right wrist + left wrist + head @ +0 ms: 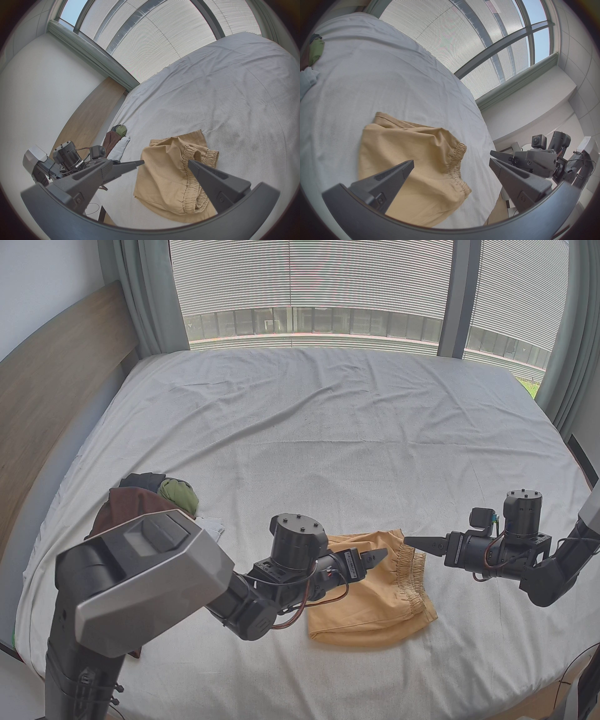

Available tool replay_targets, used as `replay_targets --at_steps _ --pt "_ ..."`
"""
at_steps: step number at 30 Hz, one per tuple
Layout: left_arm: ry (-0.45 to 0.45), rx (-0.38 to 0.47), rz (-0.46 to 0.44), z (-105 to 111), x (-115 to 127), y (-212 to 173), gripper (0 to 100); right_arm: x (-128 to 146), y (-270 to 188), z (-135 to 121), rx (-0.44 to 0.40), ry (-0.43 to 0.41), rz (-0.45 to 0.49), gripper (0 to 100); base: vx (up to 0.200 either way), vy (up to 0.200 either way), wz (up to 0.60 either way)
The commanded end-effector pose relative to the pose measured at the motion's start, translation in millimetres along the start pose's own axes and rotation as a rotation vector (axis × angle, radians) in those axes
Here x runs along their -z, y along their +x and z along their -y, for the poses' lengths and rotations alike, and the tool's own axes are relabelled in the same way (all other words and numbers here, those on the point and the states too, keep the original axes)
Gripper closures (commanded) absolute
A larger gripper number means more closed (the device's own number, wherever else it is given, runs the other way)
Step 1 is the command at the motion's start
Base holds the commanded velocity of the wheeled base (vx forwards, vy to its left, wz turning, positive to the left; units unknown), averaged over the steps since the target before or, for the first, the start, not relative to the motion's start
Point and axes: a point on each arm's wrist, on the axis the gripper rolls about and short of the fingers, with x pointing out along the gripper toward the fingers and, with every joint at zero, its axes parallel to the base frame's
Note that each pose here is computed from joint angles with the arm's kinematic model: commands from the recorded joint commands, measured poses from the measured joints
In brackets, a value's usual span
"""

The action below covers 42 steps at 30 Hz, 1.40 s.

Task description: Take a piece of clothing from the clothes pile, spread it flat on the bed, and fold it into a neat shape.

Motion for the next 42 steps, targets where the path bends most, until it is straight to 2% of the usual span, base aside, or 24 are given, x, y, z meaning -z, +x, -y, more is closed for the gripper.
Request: replay_targets --at_steps 1,6,12,15,19,26,30,38,39,42 --pt "-0.006 -0.023 0.042 -0.6 -22.7 -37.8 0 9.6 3.8 -5.3 -0.015 0.002 -0.037 0 0.000 0.000 0.00" --pt "0.000 -0.054 0.058 -7.7 -31.3 -75.1 0 20.3 16.7 3.3 0.014 0.019 -0.071 0 0.000 0.000 0.00" --pt "-0.006 -0.071 0.103 -20.4 -33.5 -99.1 0 21.2 32.1 21.5 0.032 0.011 -0.035 0 0.000 0.000 0.00" --pt "-0.011 -0.078 0.160 -29.2 -40.0 -118.8 0 16.3 42.0 35.6 0.047 0.013 -0.012 0 0.000 0.000 0.00" --pt "-0.012 -0.058 0.190 -31.8 -47.1 -136.5 0 14.1 52.0 44.2 0.051 0.011 -0.006 0 0.000 0.000 0.00" --pt "-0.016 -0.026 0.200 -47.0 -45.6 -151.6 0 6.9 64.7 61.4 0.066 0.009 0.021 0 0.000 0.000 0.00" --pt "-0.011 0.006 0.212 -46.7 -44.9 -154.6 0 5.7 72.3 66.6 0.066 0.006 0.027 0 0.000 0.000 0.00" --pt "-0.075 0.036 0.227 -46.1 -44.3 -154.9 0 17.5 86.6 73.3 0.064 0.010 -0.003 0 0.000 0.000 0.00" --pt "-0.076 0.035 0.228 -46.5 -44.6 -155.1 0 17.5 87.3 73.8 0.063 0.010 -0.001 100 0.000 0.000 0.00" --pt "-0.084 0.031 0.228 -49.1 -44.3 -154.4 0 17.7 89.0 75.0 0.063 0.009 0.003 100 0.000 0.000 0.00"
